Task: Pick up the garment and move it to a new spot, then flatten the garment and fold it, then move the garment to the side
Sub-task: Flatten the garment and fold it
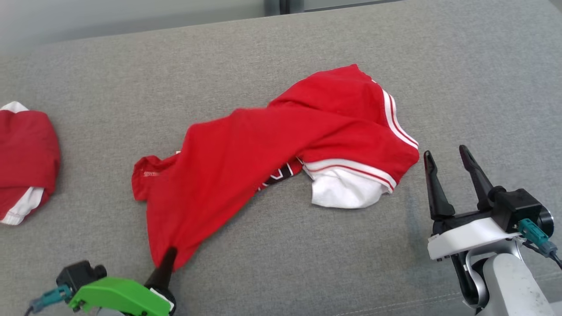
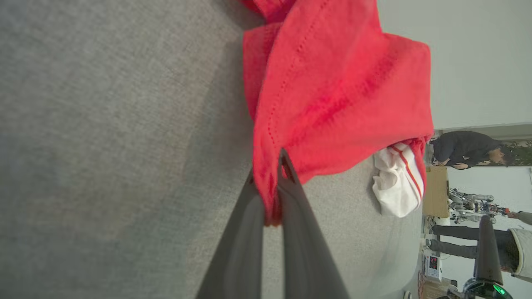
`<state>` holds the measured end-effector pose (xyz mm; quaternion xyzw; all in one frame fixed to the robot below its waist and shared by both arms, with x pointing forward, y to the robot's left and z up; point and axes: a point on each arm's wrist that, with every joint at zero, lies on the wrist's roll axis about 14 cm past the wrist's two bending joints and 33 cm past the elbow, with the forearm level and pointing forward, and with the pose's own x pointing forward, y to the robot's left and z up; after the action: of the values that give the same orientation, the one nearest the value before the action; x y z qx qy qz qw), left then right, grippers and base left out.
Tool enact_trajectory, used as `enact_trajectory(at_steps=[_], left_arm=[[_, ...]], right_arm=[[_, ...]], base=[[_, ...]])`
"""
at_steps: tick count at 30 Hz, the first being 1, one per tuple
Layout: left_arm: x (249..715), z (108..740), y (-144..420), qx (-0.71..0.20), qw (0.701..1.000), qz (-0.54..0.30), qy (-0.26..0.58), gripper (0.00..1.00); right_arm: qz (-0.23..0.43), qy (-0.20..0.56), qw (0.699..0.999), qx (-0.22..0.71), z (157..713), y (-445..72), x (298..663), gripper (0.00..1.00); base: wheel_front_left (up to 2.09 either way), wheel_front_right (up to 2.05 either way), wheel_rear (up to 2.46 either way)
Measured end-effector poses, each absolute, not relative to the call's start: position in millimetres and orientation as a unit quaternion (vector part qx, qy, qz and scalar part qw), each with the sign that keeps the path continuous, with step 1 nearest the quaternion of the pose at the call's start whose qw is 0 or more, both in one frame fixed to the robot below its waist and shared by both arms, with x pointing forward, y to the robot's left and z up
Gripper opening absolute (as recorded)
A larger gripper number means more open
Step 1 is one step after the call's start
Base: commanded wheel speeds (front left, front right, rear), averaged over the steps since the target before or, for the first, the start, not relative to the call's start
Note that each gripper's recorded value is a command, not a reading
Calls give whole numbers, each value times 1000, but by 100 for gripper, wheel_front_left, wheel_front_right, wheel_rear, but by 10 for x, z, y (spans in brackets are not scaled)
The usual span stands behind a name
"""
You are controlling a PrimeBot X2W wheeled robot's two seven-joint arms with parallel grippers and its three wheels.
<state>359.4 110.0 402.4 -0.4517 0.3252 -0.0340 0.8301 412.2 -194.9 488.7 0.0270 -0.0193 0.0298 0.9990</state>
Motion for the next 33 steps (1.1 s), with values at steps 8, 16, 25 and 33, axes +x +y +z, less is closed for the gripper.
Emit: enact_trajectory(at_steps=[8, 16, 25, 33], left_arm=[[3629, 4200, 1163, -574, 773, -3, 272, 0], [3329, 3768, 1415, -523, 779, 58, 340, 16], [3477, 3641, 1557, -447, 831, 70, 324, 100], [3688, 3940, 2139, -265, 926, 86, 256, 100]], right_arm=[[62, -22, 997, 30, 4902, -1738, 4204, 100], [67, -20, 997, 29, 4891, -1715, 4195, 100], [47, -19, 998, 30, 4893, -1842, 4142, 100], [28, -25, 999, 29, 4943, -1963, 4070, 100]], base=[[0, 0, 0], [0, 0, 0], [0, 0, 0], [0, 0, 0]])
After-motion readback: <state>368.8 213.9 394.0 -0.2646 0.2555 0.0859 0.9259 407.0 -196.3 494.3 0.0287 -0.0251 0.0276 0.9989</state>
